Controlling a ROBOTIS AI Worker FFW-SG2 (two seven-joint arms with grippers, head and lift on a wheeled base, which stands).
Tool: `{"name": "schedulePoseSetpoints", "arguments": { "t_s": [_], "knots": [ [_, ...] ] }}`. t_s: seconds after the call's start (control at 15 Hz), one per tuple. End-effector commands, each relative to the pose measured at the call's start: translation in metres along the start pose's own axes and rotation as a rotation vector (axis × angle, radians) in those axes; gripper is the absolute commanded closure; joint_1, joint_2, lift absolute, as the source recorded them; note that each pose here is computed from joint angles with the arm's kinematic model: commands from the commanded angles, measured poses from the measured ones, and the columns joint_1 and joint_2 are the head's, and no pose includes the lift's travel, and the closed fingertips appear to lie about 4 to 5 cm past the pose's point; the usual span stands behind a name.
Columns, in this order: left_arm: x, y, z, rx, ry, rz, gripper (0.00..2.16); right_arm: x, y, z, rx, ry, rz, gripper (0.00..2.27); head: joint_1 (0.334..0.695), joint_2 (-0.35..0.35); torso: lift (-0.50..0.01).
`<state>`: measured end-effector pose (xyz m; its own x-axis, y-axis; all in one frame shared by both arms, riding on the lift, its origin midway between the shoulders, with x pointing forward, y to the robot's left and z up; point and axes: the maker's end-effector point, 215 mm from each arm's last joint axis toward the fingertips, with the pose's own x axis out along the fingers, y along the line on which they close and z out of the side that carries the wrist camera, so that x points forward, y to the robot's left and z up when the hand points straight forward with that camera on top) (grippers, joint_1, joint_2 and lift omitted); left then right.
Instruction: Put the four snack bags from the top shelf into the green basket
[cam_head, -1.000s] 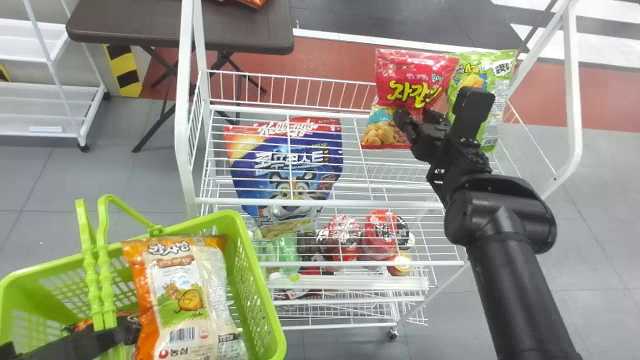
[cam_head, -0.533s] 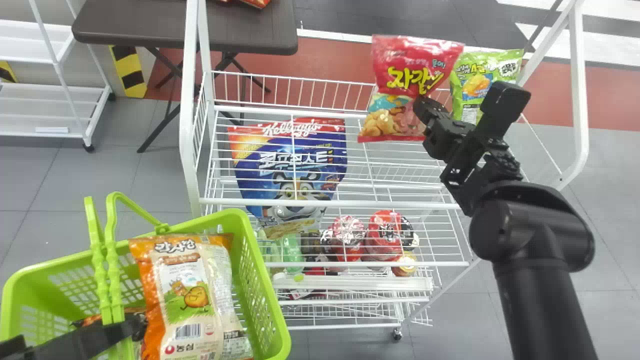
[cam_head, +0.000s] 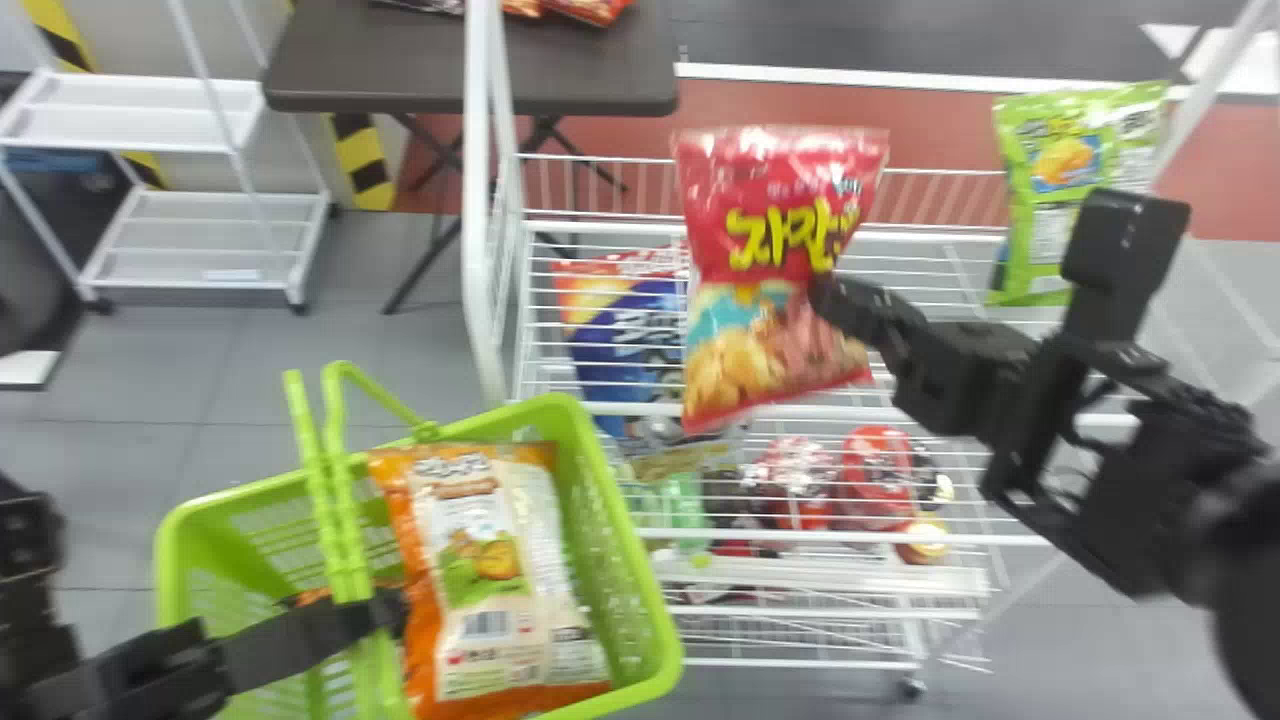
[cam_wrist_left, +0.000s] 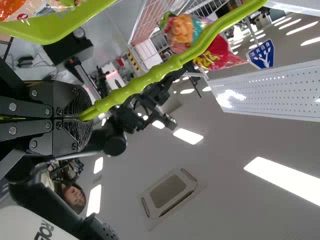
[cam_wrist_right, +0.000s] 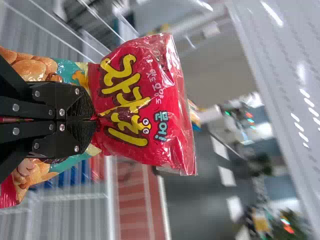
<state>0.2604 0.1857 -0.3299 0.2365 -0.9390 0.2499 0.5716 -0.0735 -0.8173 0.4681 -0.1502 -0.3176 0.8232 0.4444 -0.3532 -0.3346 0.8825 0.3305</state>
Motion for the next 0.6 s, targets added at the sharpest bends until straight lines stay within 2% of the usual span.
{"name": "schedulePoseSetpoints", "arguments": {
  "t_s": [0.0, 0.2, 0.27, 0.47, 0.53],
  "knots": [
    [0.004, -0.003, 0.005, 0.013, 0.012, -0.016, 2.15, -0.020, 0.055, -0.045, 0.023, 0.158, 0.118, 2.25, 0.695, 0.040, -0.004],
    [0.008, -0.006, 0.004, 0.010, 0.025, -0.022, 2.15, -0.041, 0.116, -0.087, 0.048, 0.318, 0.267, 2.25, 0.695, 0.134, -0.004],
    [0.011, -0.008, 0.003, 0.007, 0.031, -0.028, 2.15, -0.040, 0.130, -0.094, 0.034, 0.343, 0.292, 2.25, 0.695, 0.189, -0.004],
    [0.023, -0.018, 0.000, 0.026, 0.059, -0.053, 2.15, -0.031, 0.172, -0.105, 0.000, 0.381, 0.371, 2.25, 0.695, 0.262, -0.004],
    [0.028, -0.021, -0.003, 0.013, 0.068, -0.063, 2.15, -0.027, 0.182, -0.115, -0.001, 0.412, 0.390, 2.25, 0.695, 0.280, -0.004]
  ]
}}
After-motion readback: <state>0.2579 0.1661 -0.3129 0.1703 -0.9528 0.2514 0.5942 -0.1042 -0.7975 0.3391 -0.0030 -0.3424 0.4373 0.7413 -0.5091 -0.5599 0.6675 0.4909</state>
